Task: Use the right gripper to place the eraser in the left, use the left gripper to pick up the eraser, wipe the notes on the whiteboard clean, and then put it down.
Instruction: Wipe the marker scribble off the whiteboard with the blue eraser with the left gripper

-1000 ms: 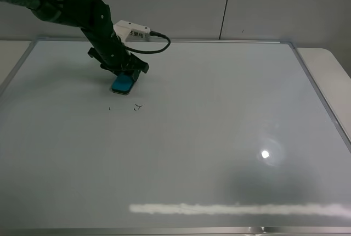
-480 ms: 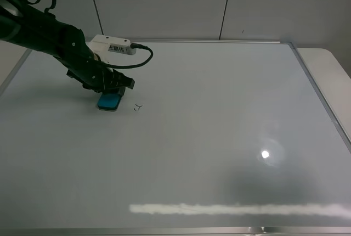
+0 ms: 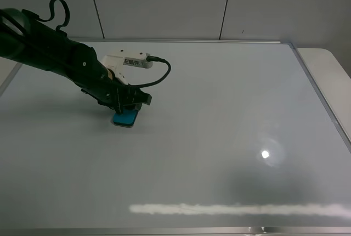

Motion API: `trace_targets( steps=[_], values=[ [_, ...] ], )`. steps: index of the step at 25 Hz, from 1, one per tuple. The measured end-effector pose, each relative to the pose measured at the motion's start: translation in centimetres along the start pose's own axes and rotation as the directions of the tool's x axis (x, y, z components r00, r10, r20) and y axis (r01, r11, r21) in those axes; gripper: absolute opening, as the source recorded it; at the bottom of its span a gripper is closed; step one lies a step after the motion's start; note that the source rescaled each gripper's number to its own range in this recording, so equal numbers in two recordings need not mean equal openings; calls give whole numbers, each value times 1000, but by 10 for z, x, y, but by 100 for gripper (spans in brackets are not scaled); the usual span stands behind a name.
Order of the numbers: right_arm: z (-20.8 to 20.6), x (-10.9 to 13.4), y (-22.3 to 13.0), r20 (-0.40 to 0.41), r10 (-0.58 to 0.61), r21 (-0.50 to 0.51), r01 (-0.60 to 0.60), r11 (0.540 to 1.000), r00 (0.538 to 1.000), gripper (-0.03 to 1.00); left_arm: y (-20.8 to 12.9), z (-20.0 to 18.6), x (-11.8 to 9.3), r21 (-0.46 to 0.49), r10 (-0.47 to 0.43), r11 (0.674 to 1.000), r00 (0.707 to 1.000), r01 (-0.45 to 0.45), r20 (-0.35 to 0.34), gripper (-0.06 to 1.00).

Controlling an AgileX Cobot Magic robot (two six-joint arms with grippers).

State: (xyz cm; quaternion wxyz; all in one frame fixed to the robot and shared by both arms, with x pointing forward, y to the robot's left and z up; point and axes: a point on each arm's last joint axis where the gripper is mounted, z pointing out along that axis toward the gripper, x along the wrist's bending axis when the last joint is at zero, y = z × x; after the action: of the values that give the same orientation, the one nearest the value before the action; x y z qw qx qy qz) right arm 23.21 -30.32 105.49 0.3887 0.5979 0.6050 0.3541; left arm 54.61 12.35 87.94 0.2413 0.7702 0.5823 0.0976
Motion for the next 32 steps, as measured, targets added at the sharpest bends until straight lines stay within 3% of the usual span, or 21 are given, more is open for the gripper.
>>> trace_targets(
  steps=[7, 14, 17, 29, 32],
  values=[
    [0, 0, 0, 0, 0, 0, 0, 1000, 1000, 100, 3, 11, -46, 21, 68, 997, 996, -69, 63, 4],
    [0, 0, 0, 0, 0, 0, 0, 1000, 1000, 100, 3, 16, -41, 28, 63, 998, 997, -65, 53, 4],
    [0, 0, 0, 0, 0, 0, 0, 1000, 1000, 100, 3, 16, -26, 10, 35, 999, 999, -35, 35, 4],
    [0, 0, 0, 0, 0, 0, 0, 1000, 1000, 100, -12, -9, 84, -104, -132, 987, 985, 121, -109, 4],
    [0, 0, 0, 0, 0, 0, 0, 1000, 1000, 100, -18, -19, 97, -100, -169, 983, 977, 157, -131, 4]
  ],
)
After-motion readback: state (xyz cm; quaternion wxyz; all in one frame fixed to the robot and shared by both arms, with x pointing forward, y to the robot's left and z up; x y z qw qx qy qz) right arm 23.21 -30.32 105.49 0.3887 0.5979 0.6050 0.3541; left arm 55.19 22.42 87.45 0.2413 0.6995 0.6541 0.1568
